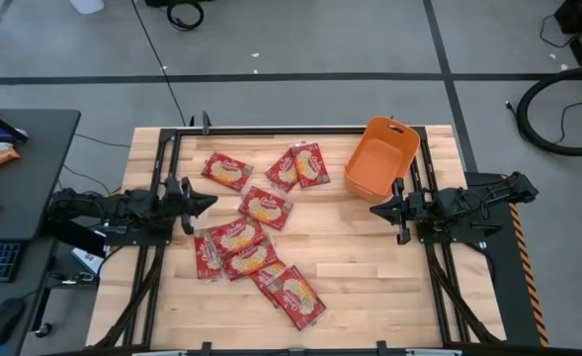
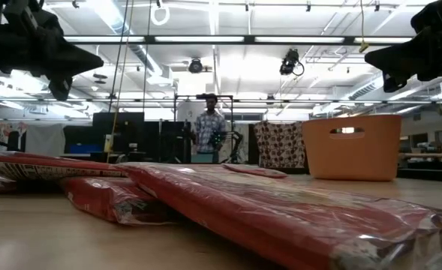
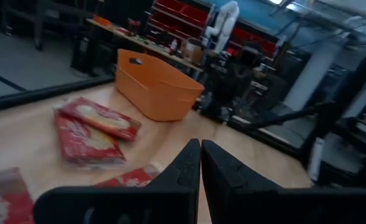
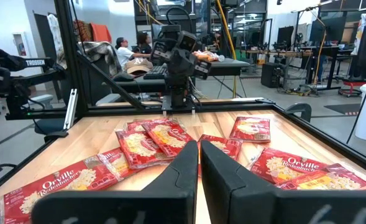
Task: Sort popcorn bags into baskets
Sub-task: Stack the red popcorn on the orange bin
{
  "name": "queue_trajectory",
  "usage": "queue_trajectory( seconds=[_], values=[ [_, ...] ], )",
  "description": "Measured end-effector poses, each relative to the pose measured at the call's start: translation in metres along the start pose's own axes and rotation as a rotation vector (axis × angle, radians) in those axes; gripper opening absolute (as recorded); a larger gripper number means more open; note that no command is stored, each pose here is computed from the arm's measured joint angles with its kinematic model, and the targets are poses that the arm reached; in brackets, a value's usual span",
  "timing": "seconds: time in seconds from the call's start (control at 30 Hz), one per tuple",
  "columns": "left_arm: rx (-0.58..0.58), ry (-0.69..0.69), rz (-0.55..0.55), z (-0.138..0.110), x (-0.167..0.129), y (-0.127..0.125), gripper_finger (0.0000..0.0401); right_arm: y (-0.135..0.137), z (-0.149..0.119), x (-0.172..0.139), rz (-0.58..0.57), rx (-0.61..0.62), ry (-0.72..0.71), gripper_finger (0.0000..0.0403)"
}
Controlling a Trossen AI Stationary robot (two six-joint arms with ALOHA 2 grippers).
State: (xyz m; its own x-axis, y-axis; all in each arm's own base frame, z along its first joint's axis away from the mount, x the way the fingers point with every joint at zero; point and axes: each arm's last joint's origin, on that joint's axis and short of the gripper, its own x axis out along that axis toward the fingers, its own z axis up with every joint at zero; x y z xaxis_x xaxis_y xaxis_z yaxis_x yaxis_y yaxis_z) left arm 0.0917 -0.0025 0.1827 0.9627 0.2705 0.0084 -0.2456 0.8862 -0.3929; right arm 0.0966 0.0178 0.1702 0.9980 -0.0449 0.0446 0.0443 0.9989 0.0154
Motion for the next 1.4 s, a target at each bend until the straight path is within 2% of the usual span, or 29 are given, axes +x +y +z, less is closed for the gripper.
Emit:
queue_trajectory(
  seconds=[0.17,0.27,0.33,0.47,0.6,0.67,0.77,0.87,0.97,1.2,1.4],
  values=[
    [0.041,-0.011,0.018,0.001,0.0,0.0,0.002,0.0,0.0,0.0,0.0,0.0,0.0,0.0023],
    [-0.129,-0.047,-0.014,0.005,0.0,-0.002,0.002,0.0,0.0,0.0,-0.001,0.0,0.0,0.0023],
    [-0.248,-0.077,-0.034,0.008,0.0,-0.003,0.002,-0.002,0.0,0.0,-0.059,-0.001,-0.001,0.0023],
    [-0.369,-0.136,-0.073,0.015,-0.001,-0.005,0.002,-0.006,0.002,0.0,-0.193,0.004,-0.021,0.0023],
    [-0.492,-0.214,-0.08,0.022,-0.003,-0.006,0.002,-0.007,0.007,0.0,-0.196,0.039,-0.075,0.0023],
    [-0.553,-0.253,-0.069,0.025,-0.003,-0.006,0.002,-0.007,0.015,-0.001,-0.184,0.092,-0.156,0.0023],
    [-0.707,-0.329,-0.037,0.029,-0.005,-0.005,0.002,-0.008,0.033,-0.006,-0.153,0.283,-0.347,0.0023],
    [-0.804,-0.393,-0.023,0.033,-0.006,-0.004,0.002,-0.013,0.047,-0.012,-0.194,0.453,-0.516,0.0023],
    [-0.826,-0.441,-0.008,0.036,-0.007,-0.004,0.002,-0.016,0.053,-0.015,-0.185,0.569,-0.58,0.0023],
    [-0.755,-0.563,0.0,0.048,-0.004,-0.009,0.002,-0.015,0.062,0.0,-0.167,0.733,-0.482,0.0023],
    [-0.712,-0.655,0.015,0.055,0.003,-0.015,0.002,-0.014,0.088,0.026,-0.193,0.715,-0.401,0.0023]
  ],
)
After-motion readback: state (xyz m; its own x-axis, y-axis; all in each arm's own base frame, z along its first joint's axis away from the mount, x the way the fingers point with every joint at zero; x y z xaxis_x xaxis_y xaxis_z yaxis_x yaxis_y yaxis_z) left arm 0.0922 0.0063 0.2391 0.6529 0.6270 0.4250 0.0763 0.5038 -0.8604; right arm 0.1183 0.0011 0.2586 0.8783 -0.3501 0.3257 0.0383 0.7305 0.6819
